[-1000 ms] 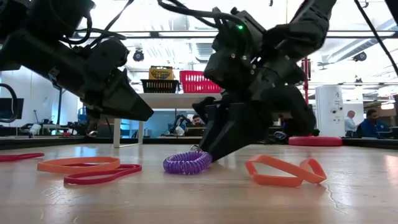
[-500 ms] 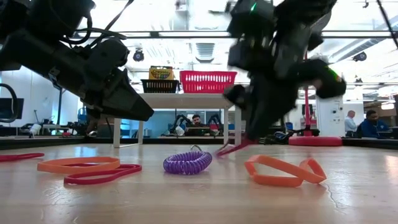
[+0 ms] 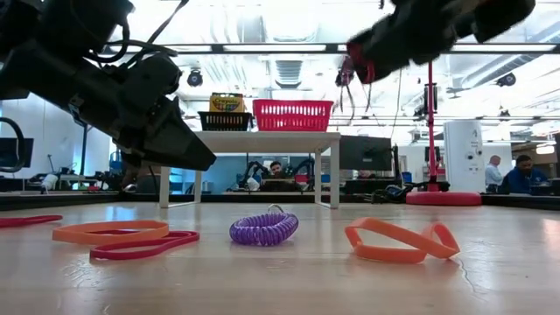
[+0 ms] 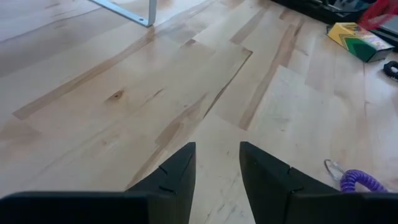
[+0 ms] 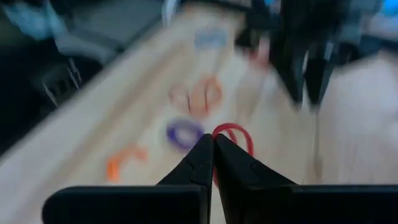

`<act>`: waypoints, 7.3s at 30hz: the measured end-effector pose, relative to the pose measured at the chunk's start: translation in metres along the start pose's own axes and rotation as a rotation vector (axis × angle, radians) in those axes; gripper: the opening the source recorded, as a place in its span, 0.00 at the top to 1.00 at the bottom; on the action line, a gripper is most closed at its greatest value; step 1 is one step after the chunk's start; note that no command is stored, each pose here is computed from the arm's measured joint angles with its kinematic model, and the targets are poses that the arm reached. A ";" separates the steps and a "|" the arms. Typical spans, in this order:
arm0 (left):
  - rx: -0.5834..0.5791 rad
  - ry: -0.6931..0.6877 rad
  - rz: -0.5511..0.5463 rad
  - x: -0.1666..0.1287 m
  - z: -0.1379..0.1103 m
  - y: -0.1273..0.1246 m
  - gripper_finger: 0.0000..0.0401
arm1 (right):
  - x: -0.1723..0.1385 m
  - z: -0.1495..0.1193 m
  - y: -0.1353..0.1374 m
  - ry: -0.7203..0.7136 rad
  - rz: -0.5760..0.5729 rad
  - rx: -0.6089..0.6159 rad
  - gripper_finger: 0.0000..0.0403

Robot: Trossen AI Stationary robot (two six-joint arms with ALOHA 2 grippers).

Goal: Pick & Place Office Desk Supplies
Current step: Put the red rubber band into the red bin on the shelf, then put the violet spring keychain into the yellow bin on the shelf, then put the orange rubber band into the red bin on the shelf

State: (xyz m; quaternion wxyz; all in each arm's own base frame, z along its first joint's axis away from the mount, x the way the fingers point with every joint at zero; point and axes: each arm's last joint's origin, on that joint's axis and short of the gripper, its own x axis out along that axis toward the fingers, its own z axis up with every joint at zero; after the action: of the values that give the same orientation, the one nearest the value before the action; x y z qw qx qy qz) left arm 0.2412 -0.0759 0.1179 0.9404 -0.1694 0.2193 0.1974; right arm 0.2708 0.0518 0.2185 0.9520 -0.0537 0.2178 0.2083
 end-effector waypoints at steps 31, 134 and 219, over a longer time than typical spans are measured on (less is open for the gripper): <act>0.003 -0.010 0.012 0.000 0.000 0.000 0.67 | -0.007 0.029 -0.146 -0.536 -0.754 0.052 0.98; 0.305 -0.007 -0.295 0.017 0.027 0.007 0.67 | 0.101 0.028 -0.008 -0.380 -0.467 0.212 0.94; 0.597 0.335 -0.153 -0.069 0.016 -0.164 0.70 | 0.024 0.022 0.052 0.049 -0.189 0.107 0.86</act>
State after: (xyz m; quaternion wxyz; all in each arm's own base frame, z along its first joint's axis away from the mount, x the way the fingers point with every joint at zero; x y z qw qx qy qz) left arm 0.2630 -0.2317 0.2027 0.9114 0.0670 0.4053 0.0229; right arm 0.2767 0.1124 0.2269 0.9633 -0.0282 0.2459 0.1042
